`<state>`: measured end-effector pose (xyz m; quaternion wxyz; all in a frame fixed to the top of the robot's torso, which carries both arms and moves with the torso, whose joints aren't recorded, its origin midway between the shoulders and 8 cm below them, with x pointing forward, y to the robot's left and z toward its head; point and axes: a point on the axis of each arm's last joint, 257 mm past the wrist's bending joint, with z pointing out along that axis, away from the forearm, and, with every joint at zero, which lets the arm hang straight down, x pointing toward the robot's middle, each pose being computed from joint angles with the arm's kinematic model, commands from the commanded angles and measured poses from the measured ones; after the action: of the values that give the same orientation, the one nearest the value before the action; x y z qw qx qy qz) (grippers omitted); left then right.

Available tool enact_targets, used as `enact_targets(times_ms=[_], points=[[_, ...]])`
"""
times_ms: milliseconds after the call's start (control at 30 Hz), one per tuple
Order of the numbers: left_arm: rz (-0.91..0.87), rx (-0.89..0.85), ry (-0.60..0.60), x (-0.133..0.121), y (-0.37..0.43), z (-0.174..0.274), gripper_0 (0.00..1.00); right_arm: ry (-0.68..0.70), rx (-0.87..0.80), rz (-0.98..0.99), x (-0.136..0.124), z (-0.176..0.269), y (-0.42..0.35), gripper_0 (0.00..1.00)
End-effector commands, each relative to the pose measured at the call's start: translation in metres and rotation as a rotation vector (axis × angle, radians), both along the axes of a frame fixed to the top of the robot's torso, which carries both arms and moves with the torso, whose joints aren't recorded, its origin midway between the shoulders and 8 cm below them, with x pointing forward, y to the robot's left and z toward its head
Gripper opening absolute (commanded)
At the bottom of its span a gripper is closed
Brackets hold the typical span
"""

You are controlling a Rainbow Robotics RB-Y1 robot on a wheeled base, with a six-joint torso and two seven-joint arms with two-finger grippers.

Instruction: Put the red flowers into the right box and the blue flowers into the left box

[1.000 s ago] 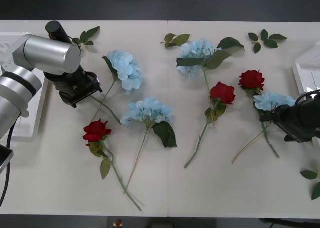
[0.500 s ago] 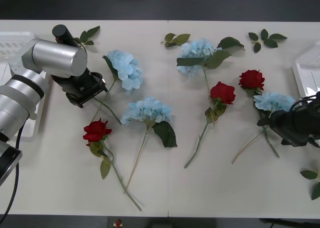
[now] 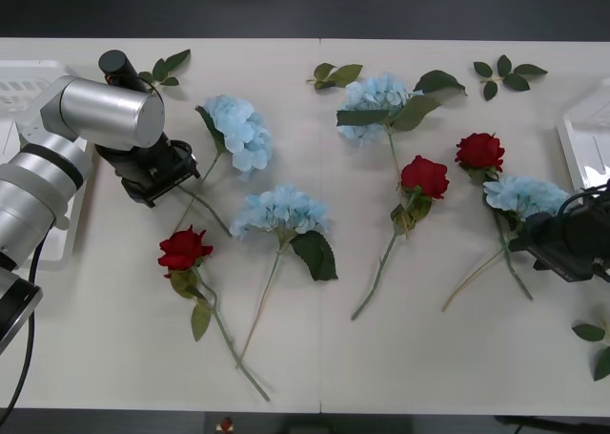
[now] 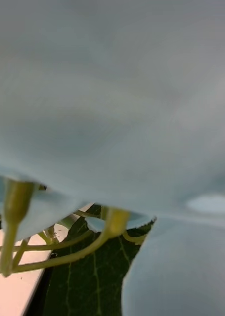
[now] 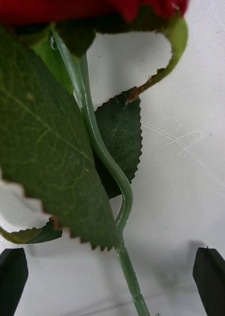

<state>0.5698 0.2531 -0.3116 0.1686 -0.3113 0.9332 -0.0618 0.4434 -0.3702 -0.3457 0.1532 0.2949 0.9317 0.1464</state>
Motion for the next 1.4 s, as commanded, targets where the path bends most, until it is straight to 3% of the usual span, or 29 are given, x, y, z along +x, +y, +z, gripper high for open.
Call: enact_targets(times_ms=[33, 267, 367, 400, 433, 467, 733, 767, 800, 833, 867, 900, 1167, 1400], points=[[-0.003, -0.013, -0.044, 0.016, -0.015, 0.020, 0.83, -0.035, 0.030, -0.013, 0.015, 0.010, 0.011, 0.00], [-0.002, -0.014, -0.047, 0.015, -0.014, 0.016, 0.65, -0.041, 0.031, -0.014, 0.017, 0.011, 0.012, 0.00], [-0.008, -0.009, -0.050, 0.015, -0.014, 0.014, 0.49, -0.045, 0.032, -0.014, 0.018, 0.012, 0.012, 0.00], [-0.011, -0.003, -0.049, 0.014, -0.014, 0.013, 0.29, -0.047, 0.032, -0.013, 0.019, 0.013, 0.012, 0.00], [-0.012, -0.002, -0.049, 0.014, -0.015, 0.012, 0.19, -0.048, 0.031, -0.011, 0.019, 0.014, 0.013, 0.00], [-0.013, 0.001, -0.049, 0.014, -0.015, 0.011, 0.00, -0.051, 0.031, -0.012, 0.021, 0.015, 0.012, 0.00], [-0.010, 0.008, -0.054, 0.015, -0.012, 0.012, 0.00, -0.062, 0.037, -0.001, 0.027, 0.030, 0.012, 0.01], [-0.009, 0.013, -0.057, 0.016, -0.009, 0.013, 0.00, -0.056, 0.034, 0.006, 0.027, 0.031, 0.013, 0.22], [-0.011, 0.016, -0.067, 0.019, -0.008, 0.017, 0.00, -0.053, 0.029, 0.015, 0.026, 0.033, 0.013, 0.56], [-0.011, 0.018, -0.073, 0.020, -0.006, 0.020, 0.00, -0.048, 0.024, 0.017, 0.025, 0.033, 0.012, 0.67], [-0.016, 0.034, -0.085, 0.023, -0.001, 0.028, 0.00, -0.042, 0.015, 0.026, 0.024, 0.035, 0.011, 0.90], [-0.020, 0.042, -0.088, 0.023, 0.000, 0.031, 0.00, -0.037, 0.010, 0.027, 0.022, 0.035, 0.009, 1.00], [-0.095, 0.196, -0.127, 0.020, 0.031, 0.093, 0.00, -0.043, -0.006, 0.120, 0.012, 0.061, 0.025, 1.00], [-0.206, 0.229, -0.162, 0.017, 0.045, 0.138, 0.00, -0.026, 0.035, 0.111, 0.006, 0.072, 0.030, 1.00]])
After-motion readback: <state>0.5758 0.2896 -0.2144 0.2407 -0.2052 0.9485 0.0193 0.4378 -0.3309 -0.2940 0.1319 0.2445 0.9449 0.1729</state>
